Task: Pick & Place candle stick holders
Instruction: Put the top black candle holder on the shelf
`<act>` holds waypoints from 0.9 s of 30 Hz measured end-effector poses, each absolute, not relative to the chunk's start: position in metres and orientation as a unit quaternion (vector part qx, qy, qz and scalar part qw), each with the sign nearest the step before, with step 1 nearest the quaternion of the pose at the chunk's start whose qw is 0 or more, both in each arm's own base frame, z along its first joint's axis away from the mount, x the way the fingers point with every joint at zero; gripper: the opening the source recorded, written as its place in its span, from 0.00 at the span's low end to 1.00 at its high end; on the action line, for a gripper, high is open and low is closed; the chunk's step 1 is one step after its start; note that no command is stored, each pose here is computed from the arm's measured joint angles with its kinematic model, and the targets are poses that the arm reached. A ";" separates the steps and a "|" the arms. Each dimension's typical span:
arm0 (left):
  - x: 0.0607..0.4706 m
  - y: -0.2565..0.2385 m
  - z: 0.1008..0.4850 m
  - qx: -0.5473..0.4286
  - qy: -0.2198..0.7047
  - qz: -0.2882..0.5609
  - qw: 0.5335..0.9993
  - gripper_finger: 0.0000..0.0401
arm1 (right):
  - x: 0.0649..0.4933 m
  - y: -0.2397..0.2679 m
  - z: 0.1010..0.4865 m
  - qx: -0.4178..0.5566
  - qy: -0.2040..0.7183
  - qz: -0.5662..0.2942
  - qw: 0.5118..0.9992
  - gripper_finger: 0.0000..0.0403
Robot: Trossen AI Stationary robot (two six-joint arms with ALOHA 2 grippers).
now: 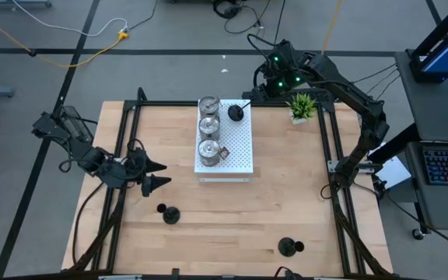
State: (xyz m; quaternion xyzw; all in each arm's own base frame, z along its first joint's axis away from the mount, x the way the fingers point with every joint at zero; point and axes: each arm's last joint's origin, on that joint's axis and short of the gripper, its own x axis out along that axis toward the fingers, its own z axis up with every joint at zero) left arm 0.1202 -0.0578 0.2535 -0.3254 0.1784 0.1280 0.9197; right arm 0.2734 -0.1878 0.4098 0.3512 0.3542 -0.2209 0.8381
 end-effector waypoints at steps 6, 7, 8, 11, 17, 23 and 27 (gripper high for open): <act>0.120 -0.058 0.254 -0.325 0.179 0.128 0.920 0.88 | 0.273 -0.188 0.410 0.351 0.354 -0.221 0.838 0.10; 0.120 -0.058 0.254 -0.325 0.178 0.128 0.920 0.88 | 0.273 -0.188 0.410 0.351 0.354 -0.221 0.838 0.10; 0.120 -0.058 0.254 -0.325 0.179 0.128 0.920 0.88 | 0.273 -0.188 0.410 0.351 0.354 -0.221 0.838 0.10; 0.120 -0.058 0.254 -0.325 0.179 0.128 0.920 0.88 | 0.274 -0.188 0.410 0.349 0.350 -0.221 0.841 0.10; 0.120 -0.058 0.254 -0.325 0.179 0.128 0.920 0.88 | 0.276 -0.189 0.412 0.346 0.340 -0.219 0.847 0.10; 0.120 -0.058 0.254 -0.325 0.178 0.128 0.920 0.88 | 0.276 -0.189 0.412 0.346 0.339 -0.218 0.847 0.13; 0.120 -0.058 0.254 -0.325 0.178 0.128 0.920 0.88 | 0.276 -0.189 0.412 0.345 0.339 -0.218 0.848 0.16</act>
